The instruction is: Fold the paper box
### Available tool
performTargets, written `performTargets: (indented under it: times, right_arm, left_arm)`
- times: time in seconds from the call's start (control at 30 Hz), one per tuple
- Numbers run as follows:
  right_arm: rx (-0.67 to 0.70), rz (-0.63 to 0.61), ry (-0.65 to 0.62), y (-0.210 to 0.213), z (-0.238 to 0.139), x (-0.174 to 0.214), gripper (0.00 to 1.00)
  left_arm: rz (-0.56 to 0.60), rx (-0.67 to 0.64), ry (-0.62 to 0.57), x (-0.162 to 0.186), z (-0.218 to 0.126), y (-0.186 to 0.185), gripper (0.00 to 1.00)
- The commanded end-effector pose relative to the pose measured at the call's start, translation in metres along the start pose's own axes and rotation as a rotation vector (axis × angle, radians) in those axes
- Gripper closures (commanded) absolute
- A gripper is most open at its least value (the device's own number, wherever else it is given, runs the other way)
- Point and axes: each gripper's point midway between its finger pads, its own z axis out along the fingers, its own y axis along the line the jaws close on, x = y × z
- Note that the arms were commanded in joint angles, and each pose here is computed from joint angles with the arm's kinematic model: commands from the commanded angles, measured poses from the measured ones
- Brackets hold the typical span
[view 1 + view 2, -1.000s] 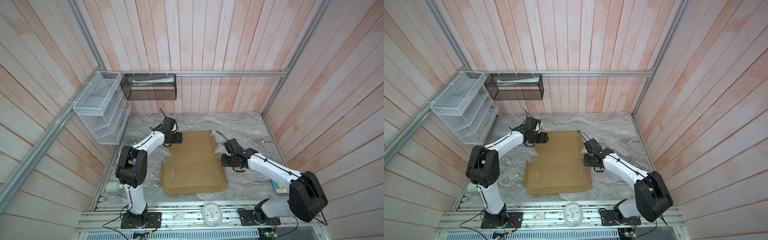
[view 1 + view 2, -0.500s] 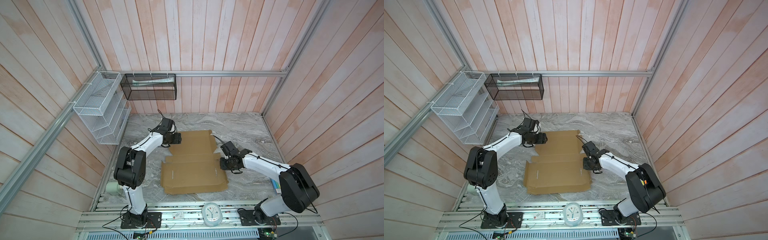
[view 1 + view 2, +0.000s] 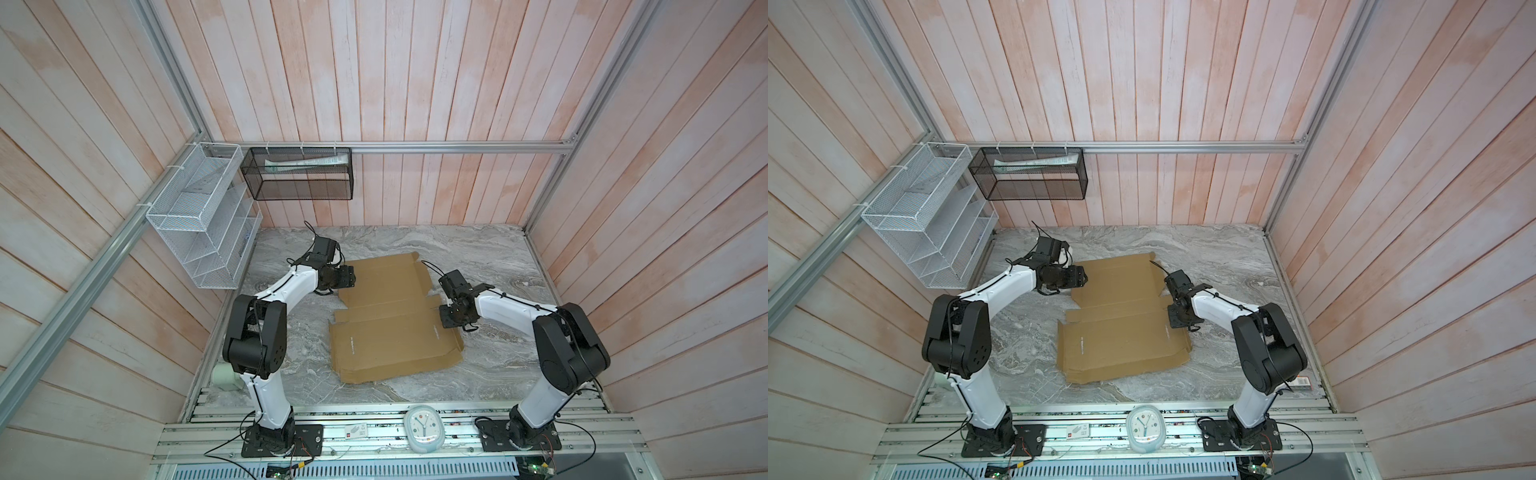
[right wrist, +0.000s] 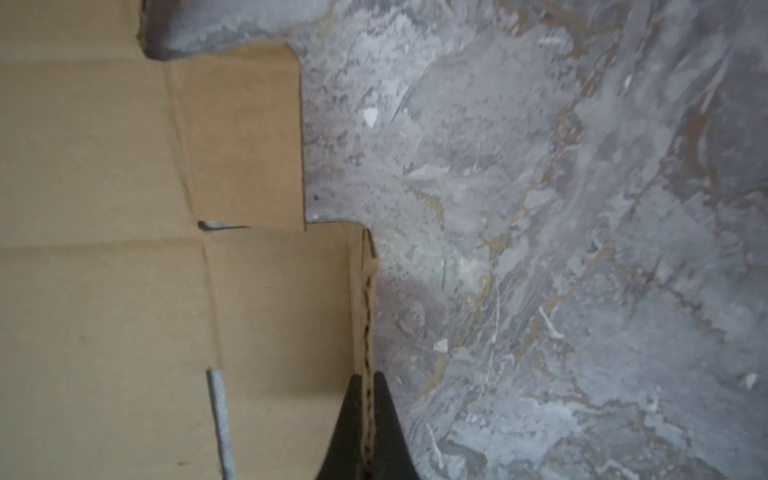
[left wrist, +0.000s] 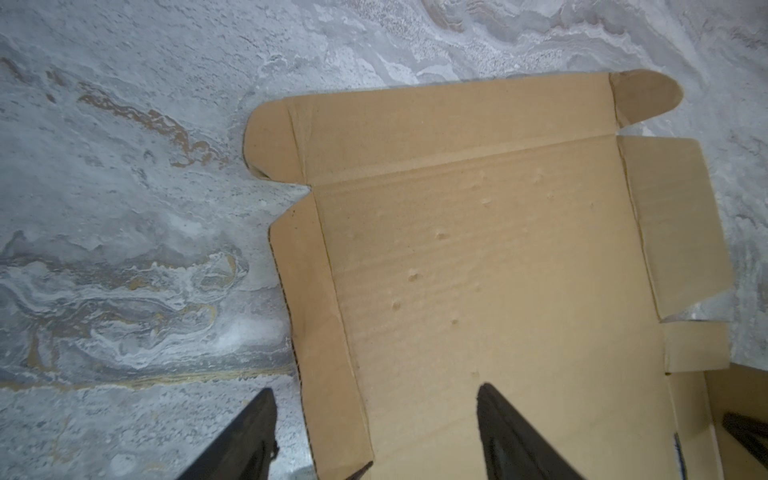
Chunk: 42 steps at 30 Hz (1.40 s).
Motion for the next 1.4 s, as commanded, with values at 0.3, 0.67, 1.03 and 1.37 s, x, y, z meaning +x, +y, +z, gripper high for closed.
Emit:
performTargets:
  times: [0.3, 0.67, 1.03, 1.37]
  right_arm:
    - [0.090, -0.300, -0.184, -0.002, 0.015, -0.110, 1.00]
    - [0.133, -0.202, -0.307, -0.016, -0.024, -0.167, 0.64]
    - [-0.132, 0.119, -0.155, 0.050, -0.058, -0.057, 0.87]
    - [-0.315, 0.188, -0.018, 0.107, -0.017, -0.001, 1.00]
  left_arm:
    - [0.002, 0.016, -0.025, 0.000, -0.027, -0.005, 0.23]
    - [0.004, 0.019, -0.106, -0.057, -0.025, -0.003, 0.39]
    - [0.005, 0.028, -0.059, -0.088, 0.027, 0.003, 1.00]
    - [-0.019, -0.021, 0.006, -0.052, 0.057, 0.019, 1.00]
